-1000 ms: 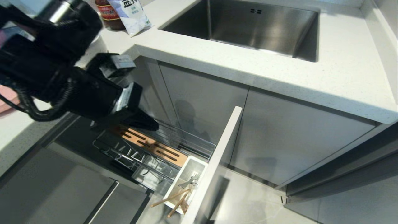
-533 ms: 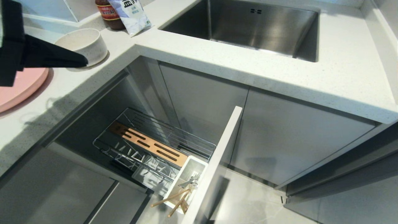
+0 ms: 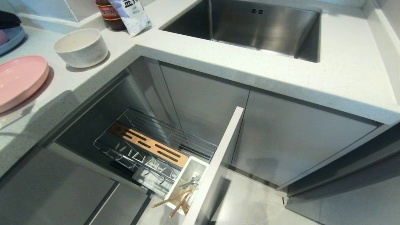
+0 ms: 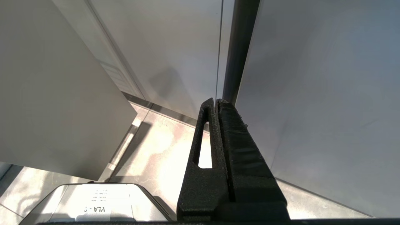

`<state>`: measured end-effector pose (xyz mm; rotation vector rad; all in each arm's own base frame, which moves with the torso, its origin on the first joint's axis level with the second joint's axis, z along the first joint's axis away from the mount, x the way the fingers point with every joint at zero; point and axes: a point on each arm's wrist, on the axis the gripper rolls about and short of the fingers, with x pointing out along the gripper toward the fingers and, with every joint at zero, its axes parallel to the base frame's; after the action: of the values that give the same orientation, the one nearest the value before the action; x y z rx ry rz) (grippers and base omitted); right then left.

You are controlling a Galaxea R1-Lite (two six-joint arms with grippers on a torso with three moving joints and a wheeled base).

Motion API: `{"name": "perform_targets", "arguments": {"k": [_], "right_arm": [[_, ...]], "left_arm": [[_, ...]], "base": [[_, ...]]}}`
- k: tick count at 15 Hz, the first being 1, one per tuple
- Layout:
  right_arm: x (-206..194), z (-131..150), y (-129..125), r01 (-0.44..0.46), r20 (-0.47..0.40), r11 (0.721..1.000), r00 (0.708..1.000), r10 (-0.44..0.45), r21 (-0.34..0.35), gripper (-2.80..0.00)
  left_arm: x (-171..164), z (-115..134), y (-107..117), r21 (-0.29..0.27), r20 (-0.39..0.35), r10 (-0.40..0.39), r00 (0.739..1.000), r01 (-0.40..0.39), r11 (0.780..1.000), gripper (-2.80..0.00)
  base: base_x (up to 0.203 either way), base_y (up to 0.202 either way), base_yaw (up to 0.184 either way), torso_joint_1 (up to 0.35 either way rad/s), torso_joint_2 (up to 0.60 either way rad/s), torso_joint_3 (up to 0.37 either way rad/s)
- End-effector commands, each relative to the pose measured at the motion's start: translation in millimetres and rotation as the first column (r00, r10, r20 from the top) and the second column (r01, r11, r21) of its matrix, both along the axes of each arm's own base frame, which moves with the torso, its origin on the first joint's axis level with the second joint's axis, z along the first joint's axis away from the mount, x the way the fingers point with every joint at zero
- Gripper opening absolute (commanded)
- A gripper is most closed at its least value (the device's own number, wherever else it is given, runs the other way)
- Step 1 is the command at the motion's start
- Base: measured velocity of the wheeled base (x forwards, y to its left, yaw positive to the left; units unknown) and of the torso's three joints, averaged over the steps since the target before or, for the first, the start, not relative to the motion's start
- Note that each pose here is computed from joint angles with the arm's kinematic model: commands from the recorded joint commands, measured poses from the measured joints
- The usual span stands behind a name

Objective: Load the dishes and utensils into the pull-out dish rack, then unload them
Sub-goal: Pick up the bowl and place it in the cupboard

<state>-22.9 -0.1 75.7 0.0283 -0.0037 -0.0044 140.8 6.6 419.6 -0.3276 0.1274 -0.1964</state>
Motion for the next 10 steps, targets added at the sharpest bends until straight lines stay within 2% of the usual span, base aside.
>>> {"name": "perform_targets", "arguments": {"k": [1, 4, 5, 7, 10], "right_arm": [[-0.1, -0.4, 0.0, 0.0, 0.001, 1.0, 1.0, 0.0, -0.001, -2.8], [-0.1, -0.4, 0.0, 0.0, 0.001, 1.0, 1.0, 0.0, 0.001, -2.8], [-0.1, -0.2, 0.0, 0.0, 0.002, 1.0, 1.0, 0.0, 0.0, -2.8], [-0.1, -0.4, 0.0, 0.0, 0.001, 1.0, 1.0, 0.0, 0.0, -2.8], [-0.1, -0.4, 0.0, 0.0, 0.001, 1.0, 1.0, 0.0, 0.001, -2.8]], "left_arm": [[17.5, -9.3, 6.3, 0.114, -0.035, 0.015, 0.999, -0.011, 0.993, -2.8], [39.6, -15.7, 12.3, 0.246, -0.059, 0.037, 0.998, -0.022, 0.969, -2.8], [47.3, -18.6, 13.5, 0.269, -0.071, 0.033, 0.997, -0.013, 0.963, -2.8], [54.6, -19.4, 7.5, 0.284, -0.072, -0.01, 0.997, 0.03, 0.958, -2.8], [54.9, -19.1, 6.8, 0.285, -0.069, -0.014, 0.998, 0.033, 0.958, -2.8]], "base": [[0.0, 0.0, 0.0, 0.0, 0.0, 0.0], [0.0, 0.0, 0.0, 0.0, 0.0, 0.0], [0.0, 0.0, 0.0, 0.0, 0.0, 0.0], [0.0, 0.0, 0.0, 0.0, 0.0, 0.0], [0.0, 0.0, 0.0, 0.0, 0.0, 0.0]]}}
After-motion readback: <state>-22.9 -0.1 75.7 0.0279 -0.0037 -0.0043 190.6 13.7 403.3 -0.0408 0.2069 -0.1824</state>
